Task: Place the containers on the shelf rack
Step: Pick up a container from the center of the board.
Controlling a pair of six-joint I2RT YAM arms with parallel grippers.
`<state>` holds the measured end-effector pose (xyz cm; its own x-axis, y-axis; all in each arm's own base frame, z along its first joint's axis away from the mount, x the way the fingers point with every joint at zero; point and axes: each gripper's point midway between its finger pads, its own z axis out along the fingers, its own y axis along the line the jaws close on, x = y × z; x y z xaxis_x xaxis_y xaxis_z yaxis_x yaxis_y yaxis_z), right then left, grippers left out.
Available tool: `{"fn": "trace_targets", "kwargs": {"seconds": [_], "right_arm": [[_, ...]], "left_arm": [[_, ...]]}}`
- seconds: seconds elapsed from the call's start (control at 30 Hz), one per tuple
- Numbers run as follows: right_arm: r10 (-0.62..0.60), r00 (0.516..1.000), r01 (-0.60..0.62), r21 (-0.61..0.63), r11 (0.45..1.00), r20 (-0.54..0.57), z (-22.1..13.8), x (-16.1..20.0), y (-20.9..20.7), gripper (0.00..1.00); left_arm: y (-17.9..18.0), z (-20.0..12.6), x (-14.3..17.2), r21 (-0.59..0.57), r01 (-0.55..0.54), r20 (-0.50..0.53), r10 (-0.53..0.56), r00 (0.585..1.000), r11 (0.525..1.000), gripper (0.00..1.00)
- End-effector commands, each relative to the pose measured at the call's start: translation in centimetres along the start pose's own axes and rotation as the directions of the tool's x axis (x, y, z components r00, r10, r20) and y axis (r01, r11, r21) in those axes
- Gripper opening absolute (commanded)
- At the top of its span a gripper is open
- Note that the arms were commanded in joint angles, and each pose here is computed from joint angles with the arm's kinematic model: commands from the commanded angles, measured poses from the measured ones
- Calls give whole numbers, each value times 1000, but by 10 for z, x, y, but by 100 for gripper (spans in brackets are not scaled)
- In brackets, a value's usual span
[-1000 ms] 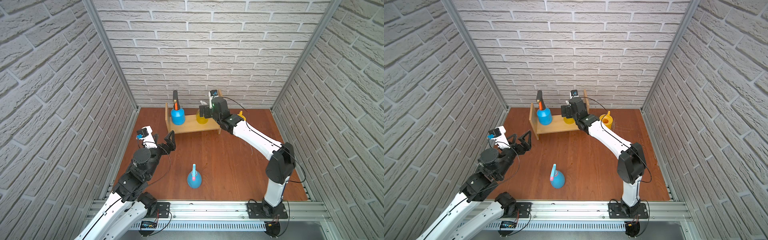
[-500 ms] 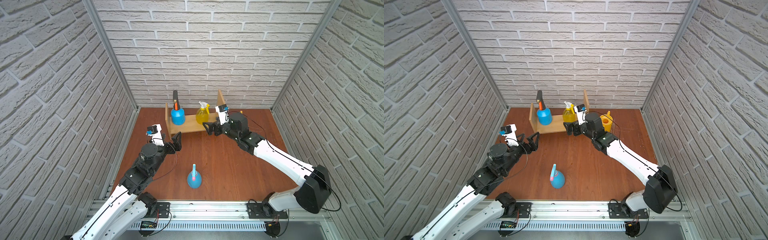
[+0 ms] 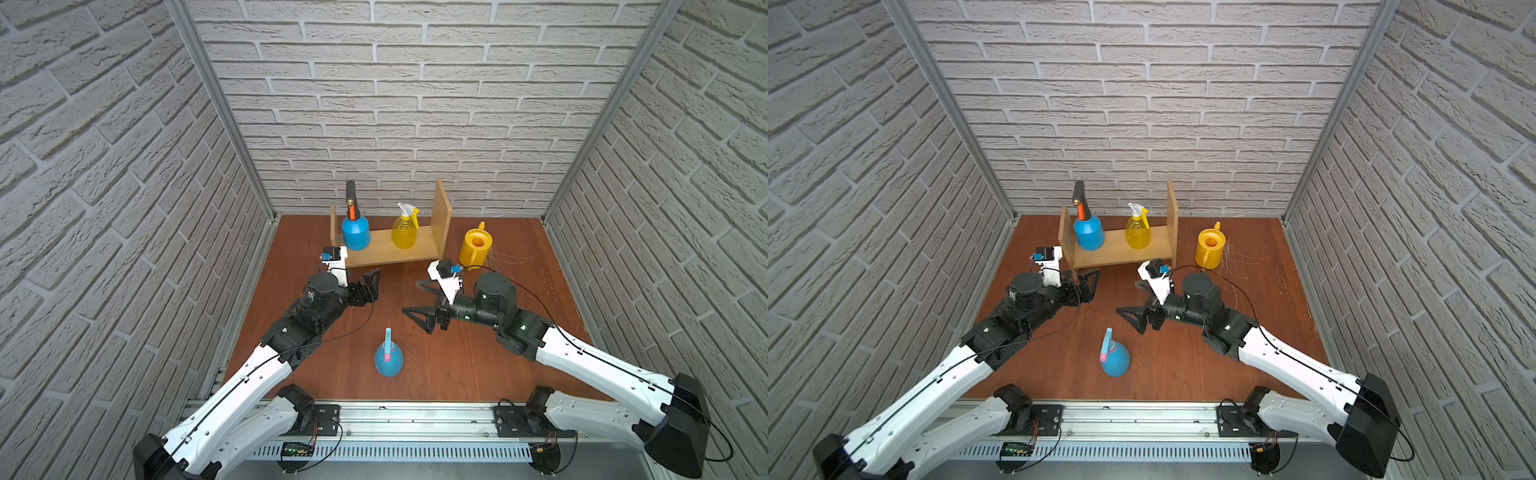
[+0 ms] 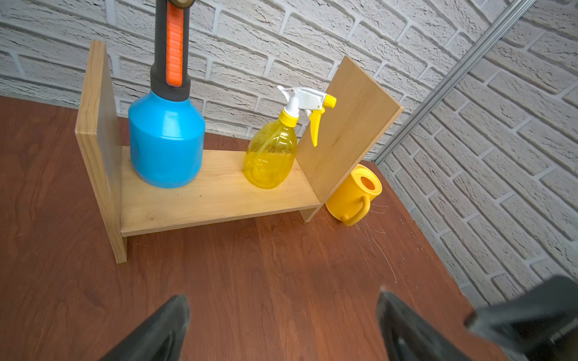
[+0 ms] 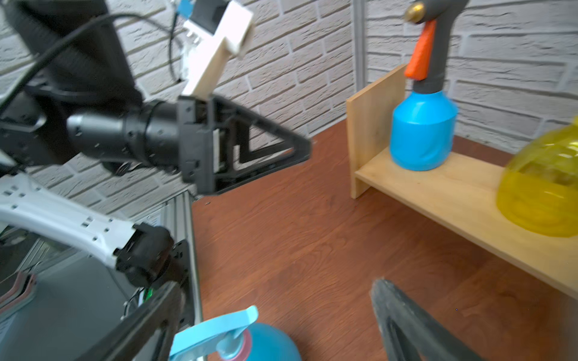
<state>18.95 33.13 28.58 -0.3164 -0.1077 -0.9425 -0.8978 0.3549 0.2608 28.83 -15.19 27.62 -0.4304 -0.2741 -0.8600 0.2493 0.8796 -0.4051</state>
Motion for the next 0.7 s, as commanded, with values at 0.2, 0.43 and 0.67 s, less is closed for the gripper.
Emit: {"fn": "trace_targets", "kwargs": {"seconds": [0.2,0.43,0.67], "right_arm": [[134,984,-91,323,942,-114,-8,38,31,98],[110,969,12,487,873,-222,-3,49,62,97],[134,947,75,605,793,-293,1,54,53,90]], "left_arm": [[24,-9,-13,-131,86,73,-77,994,988,98],[39,-20,-14,-185,138,125,-116,985,973,98],[43,-28,-11,-188,164,132,-140,981,968,98]]}}
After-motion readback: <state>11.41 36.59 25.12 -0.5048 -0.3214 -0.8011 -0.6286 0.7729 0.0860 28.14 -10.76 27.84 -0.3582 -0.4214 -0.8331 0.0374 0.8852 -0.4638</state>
